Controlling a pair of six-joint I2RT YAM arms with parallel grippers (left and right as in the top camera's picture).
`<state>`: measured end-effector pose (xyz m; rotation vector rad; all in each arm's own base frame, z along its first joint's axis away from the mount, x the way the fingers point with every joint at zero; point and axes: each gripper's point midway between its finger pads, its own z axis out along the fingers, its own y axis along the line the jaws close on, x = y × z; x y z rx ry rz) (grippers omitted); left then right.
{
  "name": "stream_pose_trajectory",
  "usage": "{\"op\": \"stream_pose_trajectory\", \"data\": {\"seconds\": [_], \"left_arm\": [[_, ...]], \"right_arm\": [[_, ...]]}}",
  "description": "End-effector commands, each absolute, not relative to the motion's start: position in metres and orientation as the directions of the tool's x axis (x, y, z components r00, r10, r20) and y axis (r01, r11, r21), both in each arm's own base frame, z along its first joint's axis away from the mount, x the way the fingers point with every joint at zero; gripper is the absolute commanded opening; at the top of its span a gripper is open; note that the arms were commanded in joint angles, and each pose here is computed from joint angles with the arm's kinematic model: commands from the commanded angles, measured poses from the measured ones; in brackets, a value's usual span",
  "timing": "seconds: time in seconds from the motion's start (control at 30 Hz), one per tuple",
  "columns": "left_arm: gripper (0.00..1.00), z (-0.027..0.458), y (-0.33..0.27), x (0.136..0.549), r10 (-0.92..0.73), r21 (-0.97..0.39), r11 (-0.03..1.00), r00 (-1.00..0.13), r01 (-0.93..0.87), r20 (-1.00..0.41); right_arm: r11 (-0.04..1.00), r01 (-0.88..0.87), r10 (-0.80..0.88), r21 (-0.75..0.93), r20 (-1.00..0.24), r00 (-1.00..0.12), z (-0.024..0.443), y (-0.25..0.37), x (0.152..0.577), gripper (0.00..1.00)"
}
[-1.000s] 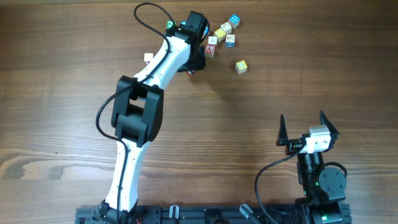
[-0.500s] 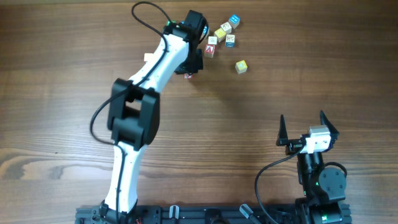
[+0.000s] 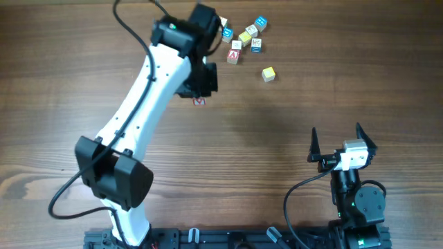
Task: Form a horizontal line
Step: 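Carry the N block toward the table center and set it down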
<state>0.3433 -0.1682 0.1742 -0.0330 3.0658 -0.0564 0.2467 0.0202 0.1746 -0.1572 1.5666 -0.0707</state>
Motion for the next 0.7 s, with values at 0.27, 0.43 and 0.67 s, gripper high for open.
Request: {"op": "stream_pose_trajectory", "data": {"seconds": [0.27,0.43,0.67], "left_arm": [[0.22,0.033,-0.192,0.328,-0.005,-0.056,0.998,-0.997,0.0,-0.083],[0.23,0.011,-0.192,0.336,-0.001,-0.069,0.998,-0.988,0.009,-0.152],[0.26,0.008,-0.186,0.346,-0.005,-0.034,0.999,-0.979,0.002,-0.205]], "right_arm": [[0.986,-0.056,-0.155,-0.156,-0.988,0.014,0.176,0.02,0.246,1.0],[0.986,-0.057,-0.155,-0.156,-0.988,0.014,0.176,0.02,0.246,1.0],[0.986,-0.056,-0.155,-0.156,-0.988,0.014,0.176,0.02,0.246,1.0]]}}
